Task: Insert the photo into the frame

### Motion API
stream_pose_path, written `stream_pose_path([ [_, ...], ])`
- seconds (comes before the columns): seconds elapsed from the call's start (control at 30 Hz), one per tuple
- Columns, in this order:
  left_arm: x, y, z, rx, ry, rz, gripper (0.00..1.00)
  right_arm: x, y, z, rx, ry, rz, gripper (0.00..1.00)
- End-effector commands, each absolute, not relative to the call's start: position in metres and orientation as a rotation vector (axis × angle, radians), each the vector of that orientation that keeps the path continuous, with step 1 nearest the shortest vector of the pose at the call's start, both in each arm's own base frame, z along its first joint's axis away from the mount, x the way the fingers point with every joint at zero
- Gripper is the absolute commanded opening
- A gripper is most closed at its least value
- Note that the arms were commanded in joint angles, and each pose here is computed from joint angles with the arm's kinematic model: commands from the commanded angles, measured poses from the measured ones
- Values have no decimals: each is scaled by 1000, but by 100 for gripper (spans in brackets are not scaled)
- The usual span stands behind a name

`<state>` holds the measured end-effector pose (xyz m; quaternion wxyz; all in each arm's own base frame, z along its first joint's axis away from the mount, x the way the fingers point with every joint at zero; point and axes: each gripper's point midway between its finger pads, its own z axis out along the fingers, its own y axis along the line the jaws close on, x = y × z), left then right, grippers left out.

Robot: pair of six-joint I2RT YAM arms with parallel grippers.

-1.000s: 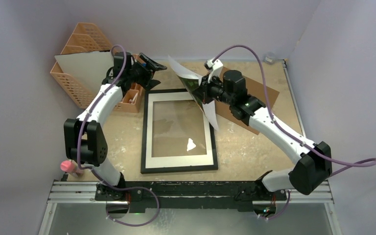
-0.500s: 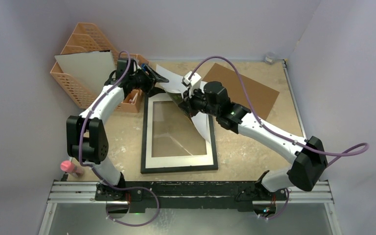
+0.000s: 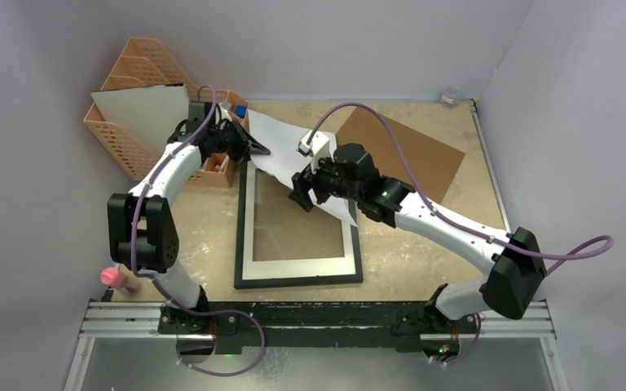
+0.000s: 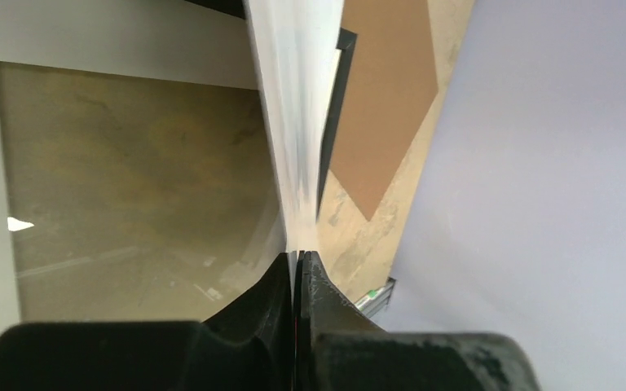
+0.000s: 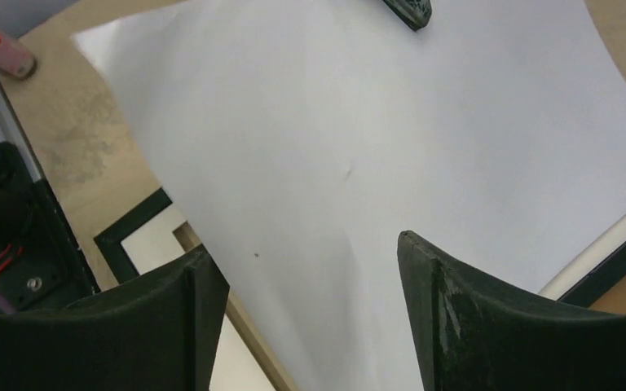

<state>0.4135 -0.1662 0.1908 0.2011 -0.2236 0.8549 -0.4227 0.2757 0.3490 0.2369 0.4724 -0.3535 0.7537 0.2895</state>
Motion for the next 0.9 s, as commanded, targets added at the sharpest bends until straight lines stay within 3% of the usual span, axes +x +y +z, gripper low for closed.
stream_pose_path([
  [0.0,397,-156,191,-433,2393,-1078,0,244,347,258,-946,1771,840,80],
  [0.2,382,-151,177,-285,2352,-1028,0,217,347,293,-939,1692,1006,91],
  [0.4,370,-153,163,-242,2338,-1045,0,237,343,304,-797,1705,1021,92],
  [0.63,360,-142,145,-324,2350,-964,0,324,284,231,-202,2058,908,88],
  [0.87,348,-143,145,-416,2246,-1022,0,342,222,149,338,2267,814,85],
])
